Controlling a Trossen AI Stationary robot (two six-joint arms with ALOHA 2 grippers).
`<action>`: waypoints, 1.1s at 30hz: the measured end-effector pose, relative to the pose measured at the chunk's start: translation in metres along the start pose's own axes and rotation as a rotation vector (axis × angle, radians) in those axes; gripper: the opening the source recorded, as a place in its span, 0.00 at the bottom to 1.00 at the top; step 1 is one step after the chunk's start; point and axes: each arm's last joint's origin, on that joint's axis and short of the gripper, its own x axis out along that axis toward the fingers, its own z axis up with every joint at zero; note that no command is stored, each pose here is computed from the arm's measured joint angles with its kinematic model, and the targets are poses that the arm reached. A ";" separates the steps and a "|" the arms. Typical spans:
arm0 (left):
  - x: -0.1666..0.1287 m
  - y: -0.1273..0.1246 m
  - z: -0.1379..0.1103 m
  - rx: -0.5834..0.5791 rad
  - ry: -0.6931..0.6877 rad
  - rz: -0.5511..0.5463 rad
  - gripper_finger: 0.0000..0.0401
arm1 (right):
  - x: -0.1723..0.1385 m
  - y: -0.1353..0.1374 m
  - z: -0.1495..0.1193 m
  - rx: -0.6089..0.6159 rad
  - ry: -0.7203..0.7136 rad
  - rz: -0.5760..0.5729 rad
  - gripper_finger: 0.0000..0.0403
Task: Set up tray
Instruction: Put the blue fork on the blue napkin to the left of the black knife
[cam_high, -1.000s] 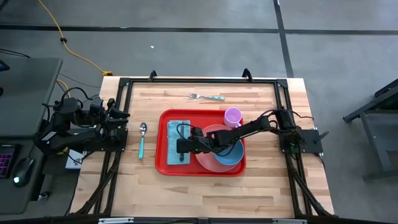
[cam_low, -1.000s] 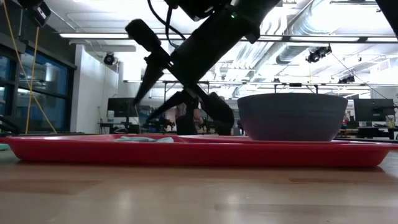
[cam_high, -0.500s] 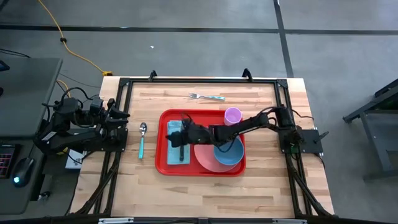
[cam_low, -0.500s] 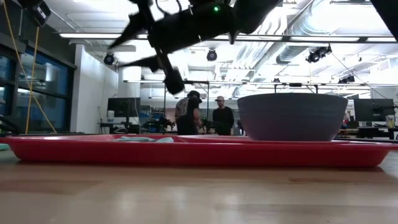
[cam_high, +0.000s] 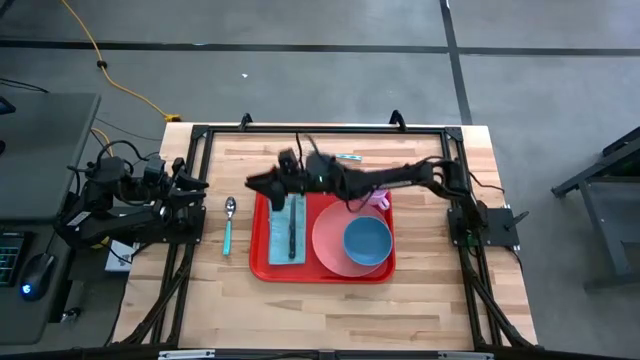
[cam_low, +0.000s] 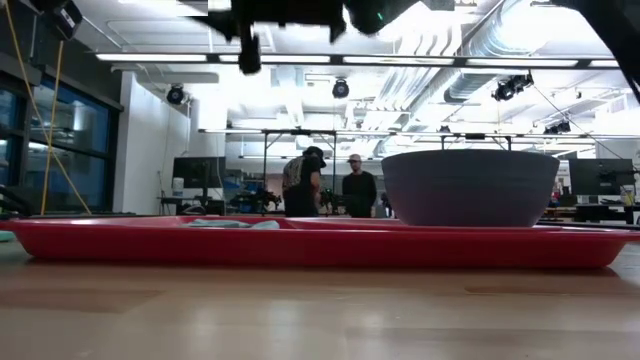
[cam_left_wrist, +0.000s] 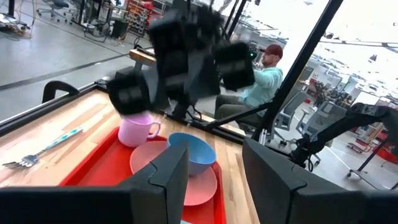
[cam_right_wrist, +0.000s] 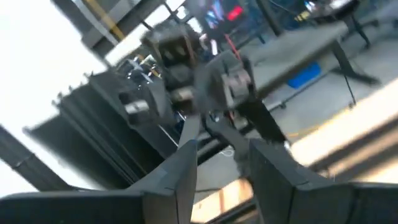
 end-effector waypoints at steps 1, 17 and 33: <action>0.000 0.000 0.000 0.001 -0.002 0.000 0.45 | 0.002 0.003 0.013 -0.041 0.012 0.012 0.30; 0.000 0.005 0.002 0.007 -0.062 0.160 0.45 | -0.102 0.019 0.161 -0.526 0.493 -0.684 0.30; -0.001 0.008 0.003 0.007 -0.111 0.286 0.45 | -0.198 -0.074 0.198 -0.312 0.697 -0.880 0.30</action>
